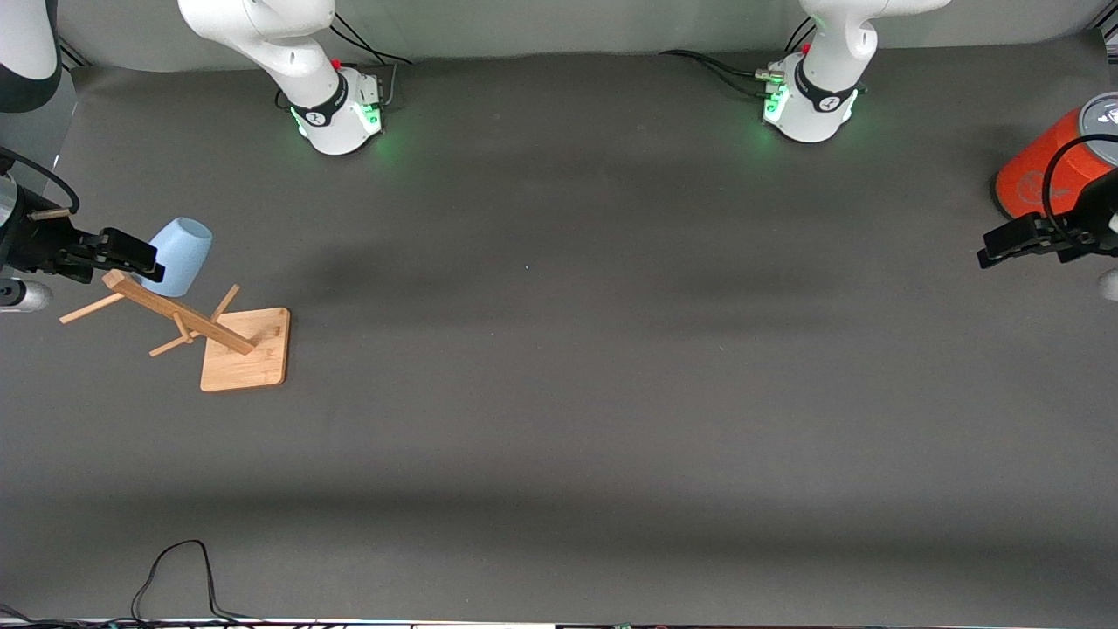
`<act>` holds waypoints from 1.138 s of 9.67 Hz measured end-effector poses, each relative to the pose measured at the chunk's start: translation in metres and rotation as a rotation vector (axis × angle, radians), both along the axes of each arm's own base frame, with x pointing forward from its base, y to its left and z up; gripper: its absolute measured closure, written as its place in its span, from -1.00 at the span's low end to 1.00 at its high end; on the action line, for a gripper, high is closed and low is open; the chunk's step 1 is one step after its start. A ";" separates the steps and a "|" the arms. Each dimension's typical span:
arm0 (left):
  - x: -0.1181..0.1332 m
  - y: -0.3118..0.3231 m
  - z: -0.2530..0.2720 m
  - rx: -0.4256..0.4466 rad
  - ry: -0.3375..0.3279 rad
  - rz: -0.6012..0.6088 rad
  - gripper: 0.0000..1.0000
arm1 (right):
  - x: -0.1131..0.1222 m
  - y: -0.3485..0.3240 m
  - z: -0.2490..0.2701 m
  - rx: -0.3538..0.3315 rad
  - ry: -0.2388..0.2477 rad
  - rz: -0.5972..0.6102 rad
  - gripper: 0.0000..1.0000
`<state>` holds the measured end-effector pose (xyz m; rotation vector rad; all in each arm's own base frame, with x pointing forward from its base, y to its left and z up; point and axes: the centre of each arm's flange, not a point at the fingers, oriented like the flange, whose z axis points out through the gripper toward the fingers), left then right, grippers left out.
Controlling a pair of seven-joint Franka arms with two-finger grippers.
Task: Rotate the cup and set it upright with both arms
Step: 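Move the right gripper to the light blue cup on the wooden stand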
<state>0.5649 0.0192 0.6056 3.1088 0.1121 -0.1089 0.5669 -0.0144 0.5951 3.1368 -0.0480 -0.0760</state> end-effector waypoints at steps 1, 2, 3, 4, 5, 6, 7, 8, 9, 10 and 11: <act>-0.001 -0.002 0.002 0.000 0.005 -0.005 -1.00 | 0.000 0.000 -0.001 0.000 0.001 0.000 -1.00; -0.003 -0.005 0.001 -0.001 0.022 -0.010 -1.00 | 0.000 -0.002 -0.001 0.000 0.005 -0.003 -1.00; -0.004 -0.005 -0.002 -0.002 0.039 -0.015 -1.00 | -0.003 -0.010 -0.002 0.000 0.010 -0.018 -1.00; -0.004 -0.003 -0.008 -0.003 0.062 -0.016 -1.00 | -0.011 -0.026 -0.003 0.003 0.016 -0.023 -1.00; -0.002 0.002 -0.020 0.001 0.091 -0.011 -1.00 | -0.026 -0.048 -0.003 0.010 0.022 -0.036 -1.00; 0.002 0.009 -0.034 0.017 0.117 -0.001 -1.00 | -0.044 -0.069 -0.005 0.023 0.028 -0.059 -1.00; 0.007 0.021 -0.048 0.035 0.141 0.013 -1.00 | -0.062 -0.084 -0.006 0.036 0.033 -0.079 -1.00; 0.015 0.036 -0.066 0.039 0.162 0.035 -1.00 | -0.076 -0.088 -0.008 0.048 0.036 -0.095 -1.00; 0.027 0.051 -0.087 0.037 0.162 0.053 -1.00 | -0.086 -0.087 -0.012 0.051 0.042 -0.158 -1.00; 0.041 0.059 -0.108 0.038 0.144 0.060 -1.00 | -0.090 -0.085 -0.014 0.045 0.049 -0.282 -1.00; 0.053 0.061 -0.122 0.040 0.127 0.061 -1.00 | -0.090 -0.081 -0.017 0.036 0.056 -0.417 -1.00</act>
